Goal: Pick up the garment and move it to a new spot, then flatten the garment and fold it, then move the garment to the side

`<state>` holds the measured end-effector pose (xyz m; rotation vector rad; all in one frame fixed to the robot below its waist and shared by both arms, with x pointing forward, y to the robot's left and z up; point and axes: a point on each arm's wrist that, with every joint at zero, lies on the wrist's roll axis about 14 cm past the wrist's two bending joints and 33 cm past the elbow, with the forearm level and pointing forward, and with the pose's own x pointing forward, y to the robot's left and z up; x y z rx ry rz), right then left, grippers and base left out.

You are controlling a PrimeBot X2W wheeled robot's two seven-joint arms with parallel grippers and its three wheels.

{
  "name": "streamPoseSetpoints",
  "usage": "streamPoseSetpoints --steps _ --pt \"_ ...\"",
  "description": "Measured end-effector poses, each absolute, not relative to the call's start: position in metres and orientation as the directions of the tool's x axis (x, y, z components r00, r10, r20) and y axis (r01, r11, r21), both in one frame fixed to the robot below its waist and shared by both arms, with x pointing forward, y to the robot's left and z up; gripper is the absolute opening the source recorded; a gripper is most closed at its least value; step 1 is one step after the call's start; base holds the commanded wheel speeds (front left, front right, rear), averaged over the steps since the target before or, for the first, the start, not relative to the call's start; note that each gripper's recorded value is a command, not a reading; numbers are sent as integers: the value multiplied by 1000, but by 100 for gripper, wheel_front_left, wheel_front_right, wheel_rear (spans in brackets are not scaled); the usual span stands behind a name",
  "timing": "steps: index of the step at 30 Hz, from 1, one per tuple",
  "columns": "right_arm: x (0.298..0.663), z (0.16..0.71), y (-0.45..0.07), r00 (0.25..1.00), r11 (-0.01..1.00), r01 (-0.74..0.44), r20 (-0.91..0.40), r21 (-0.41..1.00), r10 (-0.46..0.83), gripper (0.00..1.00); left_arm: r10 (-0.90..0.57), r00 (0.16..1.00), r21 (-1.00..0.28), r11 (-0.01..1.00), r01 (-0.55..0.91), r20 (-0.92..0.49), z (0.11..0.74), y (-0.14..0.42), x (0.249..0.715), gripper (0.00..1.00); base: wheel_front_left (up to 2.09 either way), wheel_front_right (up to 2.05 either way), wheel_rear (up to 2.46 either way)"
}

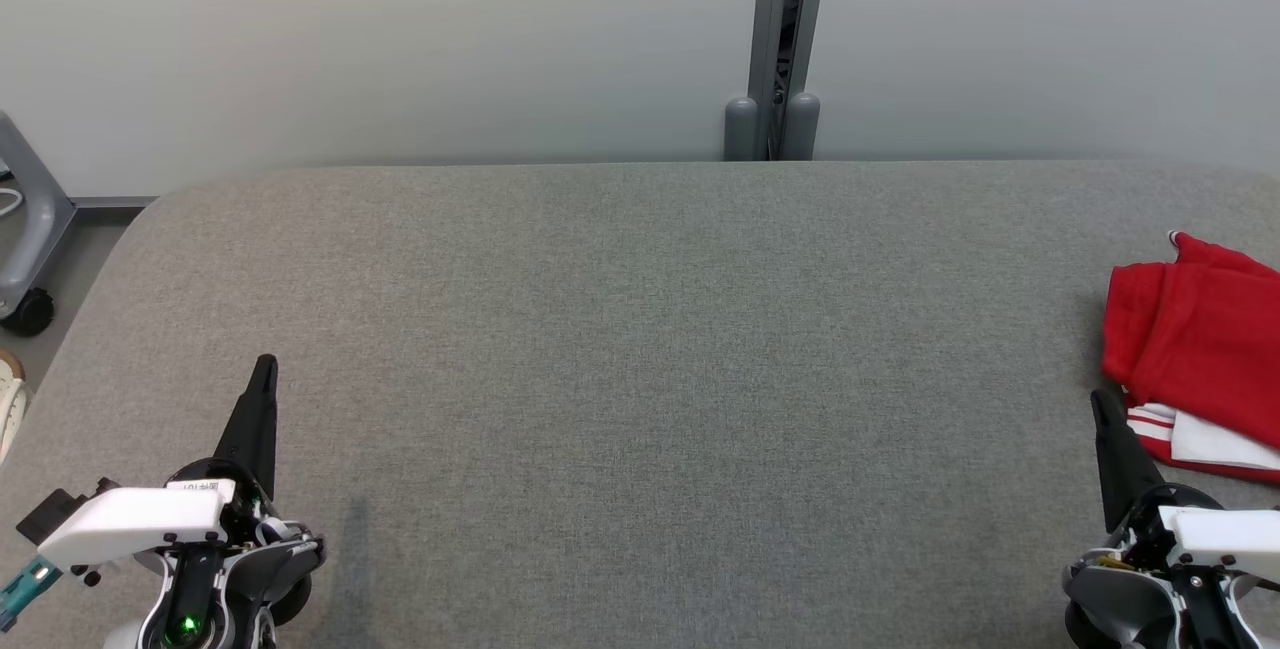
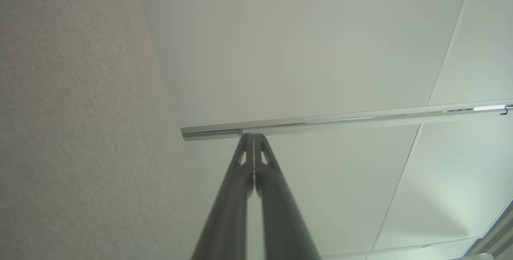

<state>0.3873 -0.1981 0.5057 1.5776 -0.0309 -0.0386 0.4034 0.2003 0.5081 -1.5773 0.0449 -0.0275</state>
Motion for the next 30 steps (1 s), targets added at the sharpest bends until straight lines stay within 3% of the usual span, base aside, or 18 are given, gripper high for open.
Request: streamPoseSetpoints --steps 30 --pt "387 506 -198 999 -4 5 -5 1000 -46 0 -47 999 -1000 -7 -11 -11 508 200 403 0 0 0 0"
